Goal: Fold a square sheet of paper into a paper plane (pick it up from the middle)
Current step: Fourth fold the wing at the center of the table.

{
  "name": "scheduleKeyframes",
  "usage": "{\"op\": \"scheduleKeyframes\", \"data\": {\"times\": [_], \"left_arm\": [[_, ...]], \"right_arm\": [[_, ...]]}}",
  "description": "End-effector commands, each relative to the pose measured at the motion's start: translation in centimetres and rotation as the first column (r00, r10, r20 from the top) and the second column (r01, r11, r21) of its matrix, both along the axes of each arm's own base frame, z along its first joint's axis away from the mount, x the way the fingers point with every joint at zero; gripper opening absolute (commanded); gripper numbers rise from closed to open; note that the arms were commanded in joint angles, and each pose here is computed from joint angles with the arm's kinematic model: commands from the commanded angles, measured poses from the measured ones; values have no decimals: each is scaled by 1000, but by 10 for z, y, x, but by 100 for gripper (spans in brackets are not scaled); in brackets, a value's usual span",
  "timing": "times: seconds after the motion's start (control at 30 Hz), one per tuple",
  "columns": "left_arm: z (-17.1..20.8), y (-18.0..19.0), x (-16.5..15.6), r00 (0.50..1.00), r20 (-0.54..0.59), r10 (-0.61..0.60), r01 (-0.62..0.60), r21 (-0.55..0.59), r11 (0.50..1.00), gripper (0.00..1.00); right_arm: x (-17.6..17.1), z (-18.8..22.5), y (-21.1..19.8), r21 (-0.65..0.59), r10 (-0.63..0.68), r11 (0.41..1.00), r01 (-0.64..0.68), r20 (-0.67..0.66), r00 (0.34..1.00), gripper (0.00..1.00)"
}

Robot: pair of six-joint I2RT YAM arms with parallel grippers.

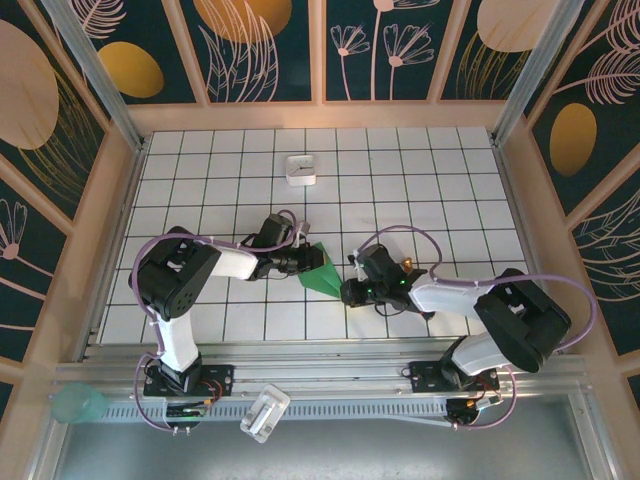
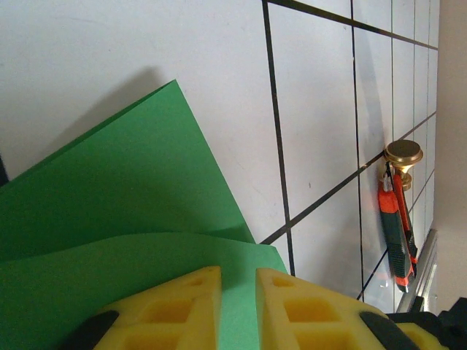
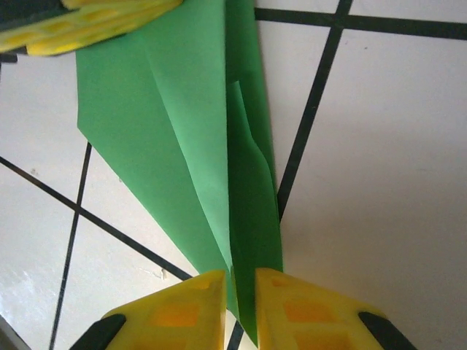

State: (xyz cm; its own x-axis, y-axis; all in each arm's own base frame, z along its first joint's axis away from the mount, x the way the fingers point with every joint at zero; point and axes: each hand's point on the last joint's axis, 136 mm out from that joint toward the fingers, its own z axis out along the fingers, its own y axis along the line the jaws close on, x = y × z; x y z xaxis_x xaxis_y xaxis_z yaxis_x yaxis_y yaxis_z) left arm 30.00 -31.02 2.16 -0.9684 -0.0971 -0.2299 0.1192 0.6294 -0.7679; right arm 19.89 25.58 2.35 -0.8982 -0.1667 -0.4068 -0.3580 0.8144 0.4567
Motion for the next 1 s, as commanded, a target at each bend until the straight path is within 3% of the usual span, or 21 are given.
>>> {"op": "scheduleKeyframes", "data": {"times": [0.0, 0.27, 0.5, 0.8, 0.97], "left_arm": [[-44, 29, -13, 994, -100, 49, -34, 149, 988, 22], [-43, 29, -13, 994, -99, 47, -32, 146, 989, 21], [-41, 29, -12, 994, -96, 48, -34, 144, 989, 21], [-44, 30, -13, 994, -98, 52, -37, 151, 988, 21], [-44, 33, -11, 994, -96, 57, -42, 152, 987, 21]], "right_arm": [[4, -2, -8, -101, 11, 995, -6, 51, 999, 18], [6, -8, -6, -146, 26, 989, -16, 65, 998, 16], [4, -12, -9, -142, 25, 990, -18, 51, 998, 9], [-1, -3, -4, 54, 17, 998, -14, -57, 998, 5], [-6, -4, -9, 104, 5, 995, 5, -103, 995, 5]]}}
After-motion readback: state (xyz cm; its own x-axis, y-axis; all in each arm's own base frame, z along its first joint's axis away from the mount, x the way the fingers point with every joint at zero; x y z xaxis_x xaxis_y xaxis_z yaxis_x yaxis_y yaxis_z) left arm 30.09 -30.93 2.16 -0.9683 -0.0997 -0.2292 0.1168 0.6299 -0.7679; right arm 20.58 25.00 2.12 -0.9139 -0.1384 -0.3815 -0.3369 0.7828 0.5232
